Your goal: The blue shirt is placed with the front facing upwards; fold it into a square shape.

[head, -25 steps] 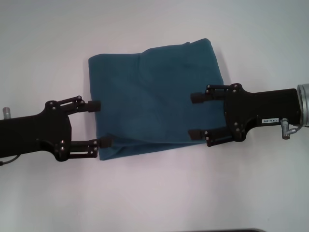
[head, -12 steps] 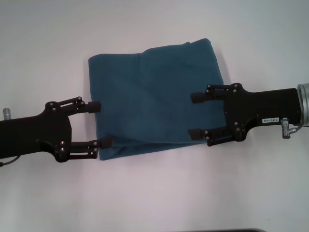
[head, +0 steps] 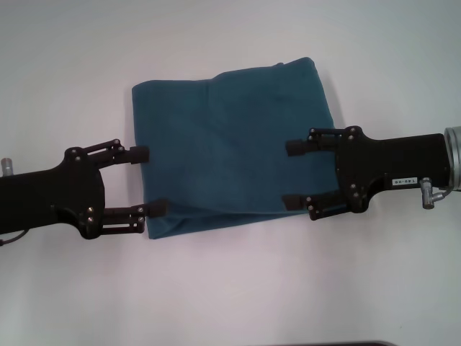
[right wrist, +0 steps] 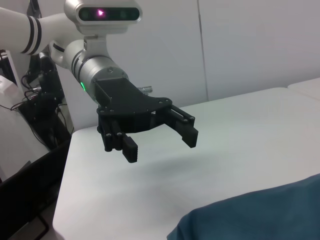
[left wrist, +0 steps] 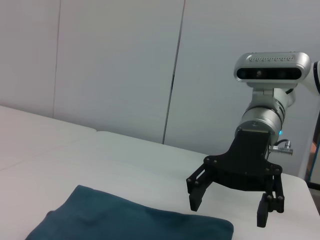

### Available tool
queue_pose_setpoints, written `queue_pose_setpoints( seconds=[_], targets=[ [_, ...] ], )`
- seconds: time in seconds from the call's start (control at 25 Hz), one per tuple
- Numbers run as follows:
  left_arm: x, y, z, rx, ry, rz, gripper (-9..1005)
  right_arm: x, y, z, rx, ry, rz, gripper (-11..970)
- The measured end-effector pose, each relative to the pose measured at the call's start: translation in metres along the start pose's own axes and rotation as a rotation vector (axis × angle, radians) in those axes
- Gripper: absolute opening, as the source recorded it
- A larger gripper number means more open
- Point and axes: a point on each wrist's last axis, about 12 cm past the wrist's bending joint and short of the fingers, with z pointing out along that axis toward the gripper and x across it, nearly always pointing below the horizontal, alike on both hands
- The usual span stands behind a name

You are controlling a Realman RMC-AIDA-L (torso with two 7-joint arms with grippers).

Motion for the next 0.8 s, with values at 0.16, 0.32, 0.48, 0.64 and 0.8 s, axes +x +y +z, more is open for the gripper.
queue_pose_setpoints(
  seconds=[0.16,0.32,0.48,0.64,0.8],
  targets=[
    [0.000,0.000,0.000,0.001,0.000,0.001,860,0.000,0.000,0.000,0.000,0.001,0.001,921],
    [0.000,0.000,0.000,0.003,0.000,-0.001,860,0.001,0.000,0.000,0.000,0.002,0.002,922],
    [0.001,-0.001,0.001,0.002,-0.003,-0.005,860,0.001,0.000,0.000,0.000,0.002,0.002,922],
    [0.000,0.000,0.001,0.003,-0.002,-0.004,860,0.001,0.000,0.000,0.003,0.001,0.005,922],
    [-0.010,0.012,0.003,-0.055,-0.049,-0.085,859,-0.003,-0.009,-0.003,0.083,-0.065,0.034,922]
  ],
)
